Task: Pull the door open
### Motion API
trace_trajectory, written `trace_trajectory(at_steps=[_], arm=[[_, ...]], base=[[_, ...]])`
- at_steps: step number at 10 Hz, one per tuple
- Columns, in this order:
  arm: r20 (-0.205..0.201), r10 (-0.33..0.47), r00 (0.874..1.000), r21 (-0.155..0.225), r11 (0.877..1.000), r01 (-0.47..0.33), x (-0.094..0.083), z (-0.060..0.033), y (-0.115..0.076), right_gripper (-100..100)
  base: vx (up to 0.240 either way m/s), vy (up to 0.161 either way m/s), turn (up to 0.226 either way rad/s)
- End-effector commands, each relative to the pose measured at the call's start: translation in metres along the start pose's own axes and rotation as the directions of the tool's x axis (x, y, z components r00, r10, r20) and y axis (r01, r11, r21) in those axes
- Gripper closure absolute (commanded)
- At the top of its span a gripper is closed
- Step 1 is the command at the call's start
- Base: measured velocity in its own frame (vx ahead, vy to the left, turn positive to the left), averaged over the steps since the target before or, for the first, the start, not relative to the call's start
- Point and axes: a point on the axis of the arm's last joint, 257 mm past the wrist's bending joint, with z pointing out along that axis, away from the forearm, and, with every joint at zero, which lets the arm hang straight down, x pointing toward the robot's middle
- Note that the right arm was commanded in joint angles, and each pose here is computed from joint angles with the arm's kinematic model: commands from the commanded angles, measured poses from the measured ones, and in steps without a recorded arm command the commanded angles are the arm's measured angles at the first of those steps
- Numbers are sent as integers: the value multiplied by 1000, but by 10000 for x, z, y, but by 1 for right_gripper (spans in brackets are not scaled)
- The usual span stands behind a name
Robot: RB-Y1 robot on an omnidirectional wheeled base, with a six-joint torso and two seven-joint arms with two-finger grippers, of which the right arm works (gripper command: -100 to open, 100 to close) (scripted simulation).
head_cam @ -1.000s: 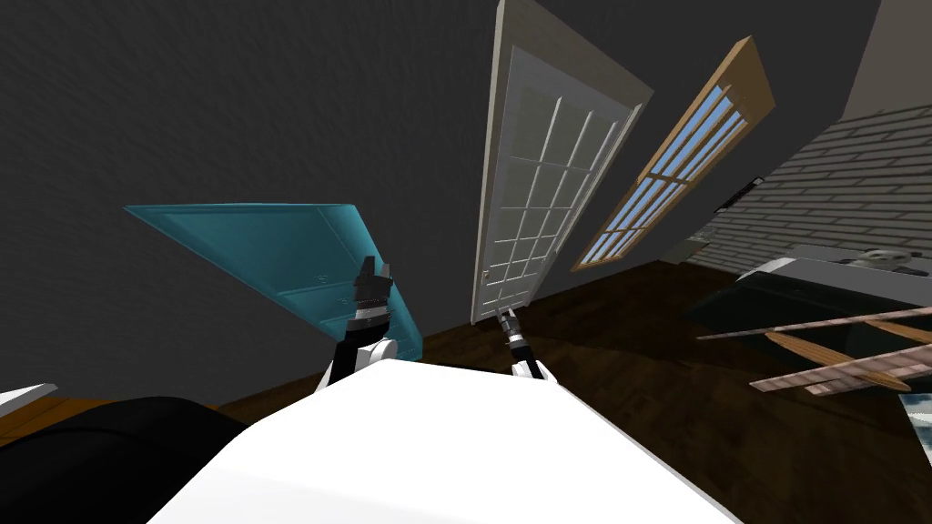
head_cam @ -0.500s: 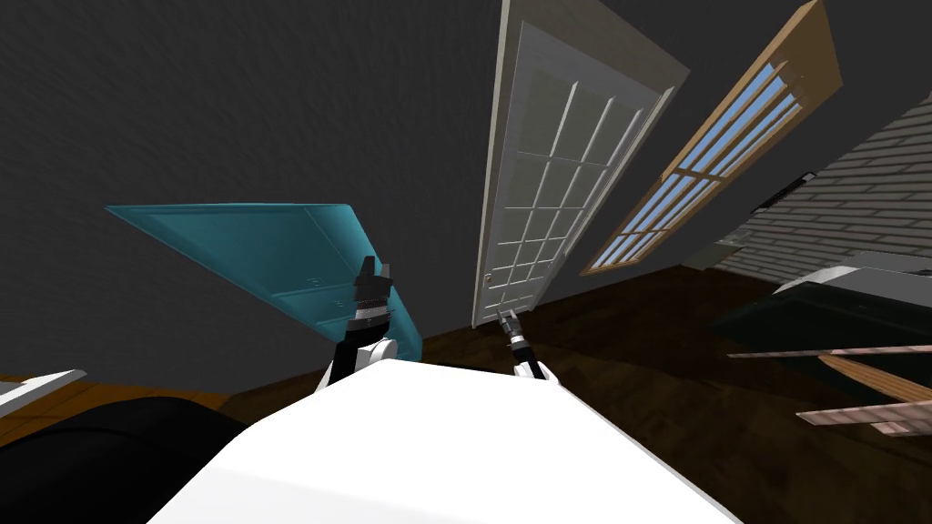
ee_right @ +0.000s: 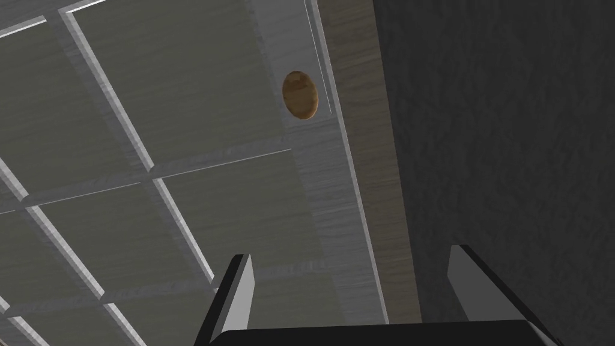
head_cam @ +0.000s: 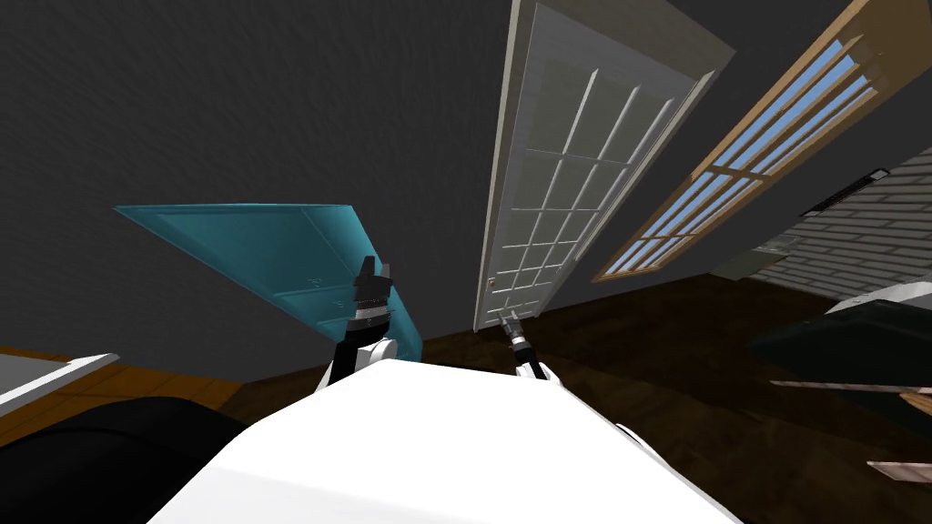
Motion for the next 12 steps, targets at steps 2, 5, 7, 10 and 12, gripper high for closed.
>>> trace_trajectory(at_steps=[2, 5, 7, 10, 12], arm=[[-12, -41, 999, 3, 999, 41, 46, -14, -67, -100], [-32, -107, 994, 8, 994, 108, 105, -40, -171, -100], [-46, -154, 987, 10, 988, 155, 138, -58, -249, -100], [-53, -178, 983, 11, 984, 179, 155, -71, -289, -100], [-55, -180, 982, 20, 983, 182, 194, 19, -184, -100]], base=[[72, -34, 60], [96, -34, 123], [102, -21, 111], [86, -19, 72], [170, -47, 138]])
